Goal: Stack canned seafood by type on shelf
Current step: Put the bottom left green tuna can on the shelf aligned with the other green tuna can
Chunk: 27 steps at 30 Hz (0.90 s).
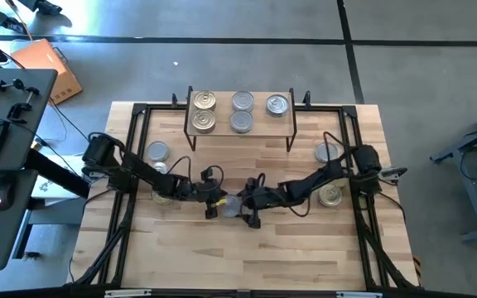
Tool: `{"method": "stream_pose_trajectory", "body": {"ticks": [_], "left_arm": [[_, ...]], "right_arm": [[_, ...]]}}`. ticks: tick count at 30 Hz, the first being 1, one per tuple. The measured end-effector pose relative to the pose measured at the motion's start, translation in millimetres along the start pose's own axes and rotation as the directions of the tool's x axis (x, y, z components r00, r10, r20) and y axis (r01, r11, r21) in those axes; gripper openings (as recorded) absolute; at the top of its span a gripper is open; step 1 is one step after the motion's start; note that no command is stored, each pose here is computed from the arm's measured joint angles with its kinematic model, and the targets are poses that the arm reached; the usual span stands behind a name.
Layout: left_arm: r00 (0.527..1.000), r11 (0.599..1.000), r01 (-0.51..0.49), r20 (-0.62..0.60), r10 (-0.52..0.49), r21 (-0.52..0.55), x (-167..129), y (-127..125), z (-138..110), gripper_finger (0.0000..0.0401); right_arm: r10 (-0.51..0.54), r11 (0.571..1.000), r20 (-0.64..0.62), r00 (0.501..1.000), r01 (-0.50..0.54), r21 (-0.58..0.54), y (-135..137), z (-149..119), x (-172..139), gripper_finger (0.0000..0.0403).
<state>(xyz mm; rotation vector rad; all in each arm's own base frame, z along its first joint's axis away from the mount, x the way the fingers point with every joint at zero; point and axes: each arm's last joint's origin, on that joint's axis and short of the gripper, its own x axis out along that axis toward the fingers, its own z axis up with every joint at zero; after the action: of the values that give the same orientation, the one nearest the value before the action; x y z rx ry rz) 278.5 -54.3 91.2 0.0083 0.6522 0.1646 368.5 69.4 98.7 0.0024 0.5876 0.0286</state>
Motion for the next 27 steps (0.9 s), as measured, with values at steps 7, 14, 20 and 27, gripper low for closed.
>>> {"method": "stream_pose_trajectory", "body": {"ticks": [7,14,20,27], "left_arm": [[1.0,1.0,-0.001,0.004,0.001,0.011,5,-1,-3,0.0],[1.0,0.998,0.012,-0.025,-0.01,0.059,-17,1,11,0.0],[0.995,0.996,-0.031,-0.087,0.039,0.086,-57,2,20,0.0],[0.971,0.995,0.08,-0.232,-0.064,0.061,-111,-21,4,0.0]], "right_arm": [[0.01,0.999,0.006,1.0,-0.01,0.038,3,2,12,0.0354],[-0.038,0.996,-0.027,0.999,0.04,0.075,0,-3,13,0.0337],[-0.051,0.996,-0.043,0.998,0.054,0.066,2,-4,12,0.0334],[0.039,0.999,-0.041,0.998,-0.039,0.0,10,11,15,0.0334]]}}
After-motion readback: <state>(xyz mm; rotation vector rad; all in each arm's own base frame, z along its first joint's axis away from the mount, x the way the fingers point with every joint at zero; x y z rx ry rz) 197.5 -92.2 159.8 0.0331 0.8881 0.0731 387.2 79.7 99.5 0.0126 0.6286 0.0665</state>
